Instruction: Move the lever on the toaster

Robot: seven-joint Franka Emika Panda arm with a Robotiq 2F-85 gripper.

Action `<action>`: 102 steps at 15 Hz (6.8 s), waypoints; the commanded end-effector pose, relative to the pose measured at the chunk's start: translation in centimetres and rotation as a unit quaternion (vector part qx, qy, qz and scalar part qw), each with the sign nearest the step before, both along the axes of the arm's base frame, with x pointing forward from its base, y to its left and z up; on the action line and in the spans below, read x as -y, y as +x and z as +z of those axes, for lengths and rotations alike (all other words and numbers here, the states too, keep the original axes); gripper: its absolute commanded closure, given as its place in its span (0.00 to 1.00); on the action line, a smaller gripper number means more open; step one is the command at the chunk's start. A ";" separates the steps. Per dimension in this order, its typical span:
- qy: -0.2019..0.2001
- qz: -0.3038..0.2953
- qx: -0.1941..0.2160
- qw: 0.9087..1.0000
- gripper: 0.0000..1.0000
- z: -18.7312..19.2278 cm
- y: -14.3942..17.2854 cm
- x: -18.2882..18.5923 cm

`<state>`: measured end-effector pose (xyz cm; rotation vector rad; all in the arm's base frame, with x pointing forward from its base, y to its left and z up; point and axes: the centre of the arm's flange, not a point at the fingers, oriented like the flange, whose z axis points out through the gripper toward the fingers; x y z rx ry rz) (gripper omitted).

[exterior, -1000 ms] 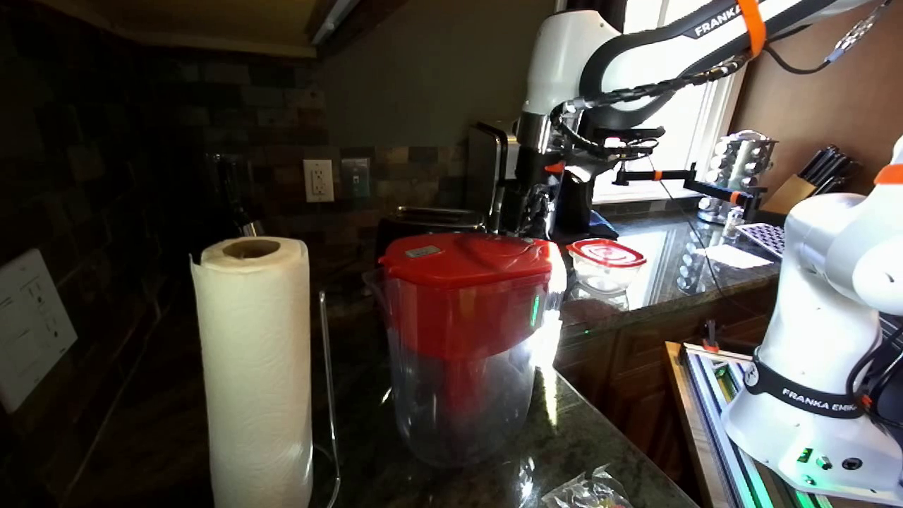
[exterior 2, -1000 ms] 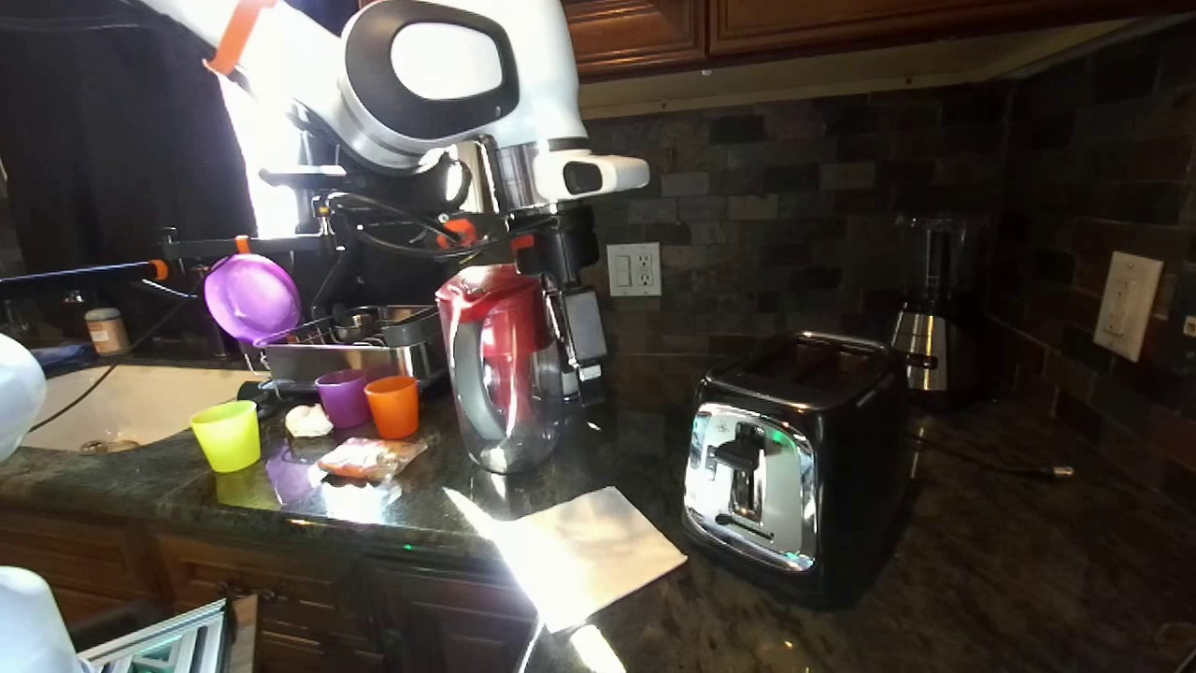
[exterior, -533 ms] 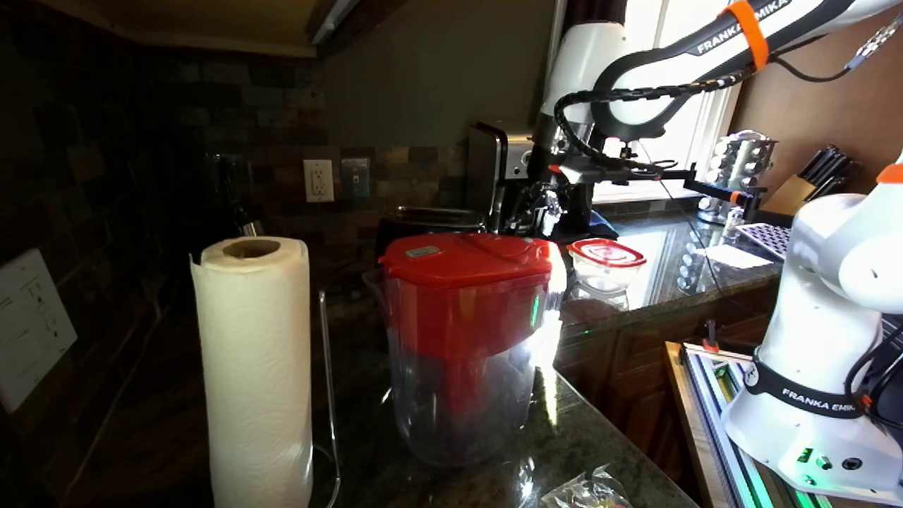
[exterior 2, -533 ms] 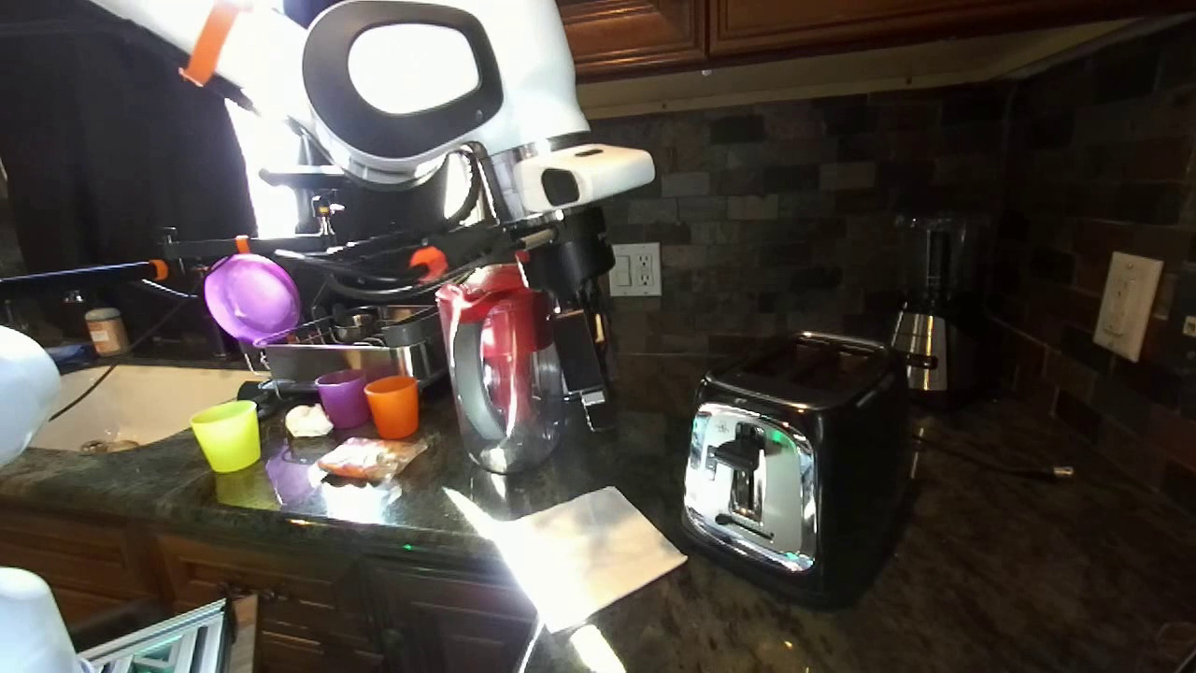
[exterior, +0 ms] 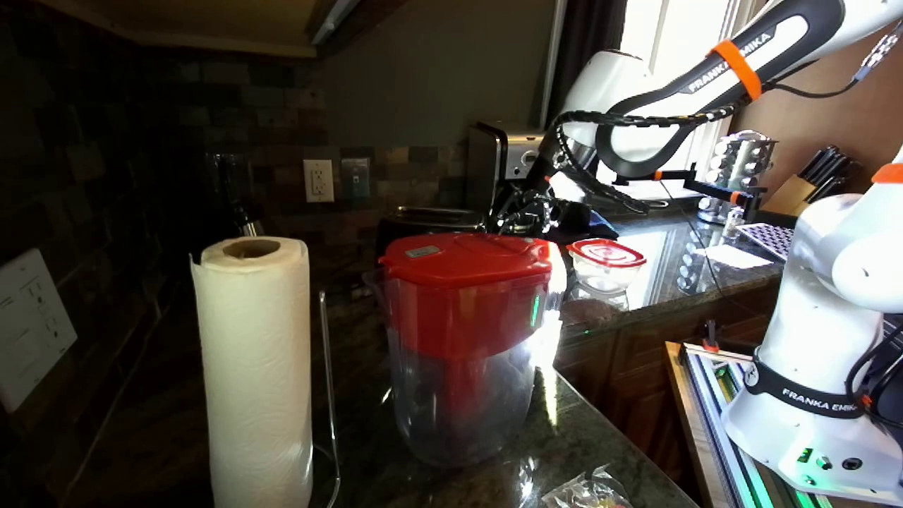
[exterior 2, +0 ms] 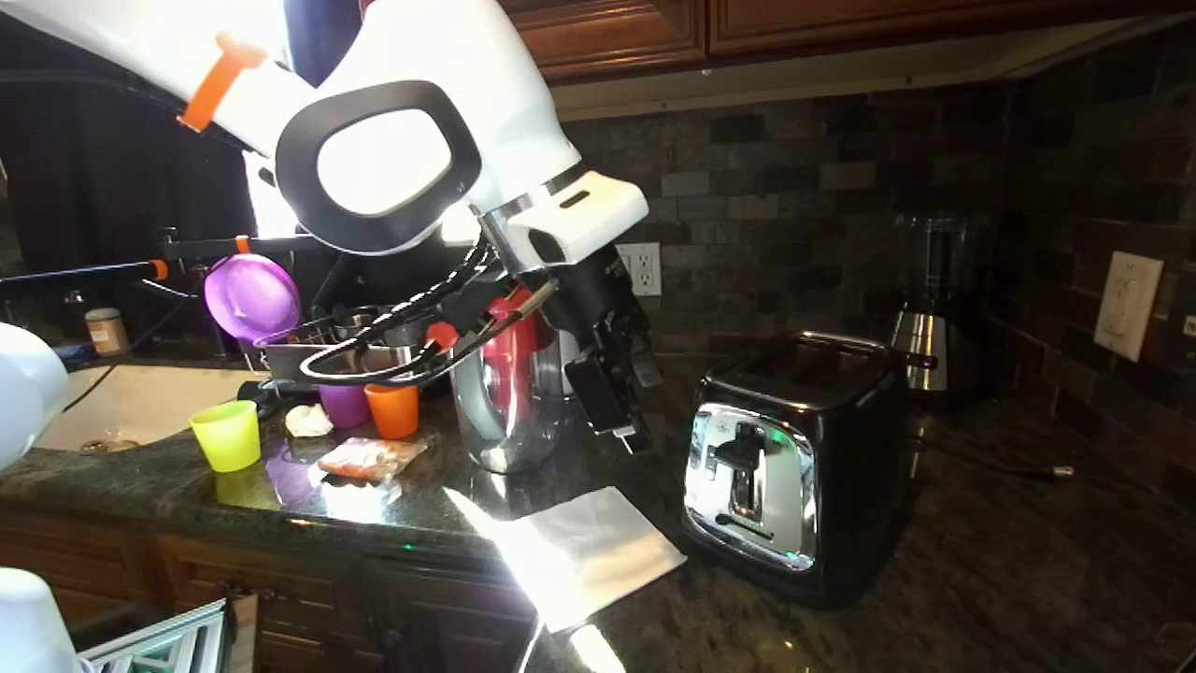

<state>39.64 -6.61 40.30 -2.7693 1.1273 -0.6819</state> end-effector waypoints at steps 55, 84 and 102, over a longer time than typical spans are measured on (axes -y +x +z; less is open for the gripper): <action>0.277 -0.119 0.111 0.947 0.00 -6.8 -2.6 9.5; 0.278 -0.142 0.121 0.942 0.39 -7.6 -0.4 10.4; 0.278 -0.141 0.133 0.941 0.94 -7.7 1.5 10.3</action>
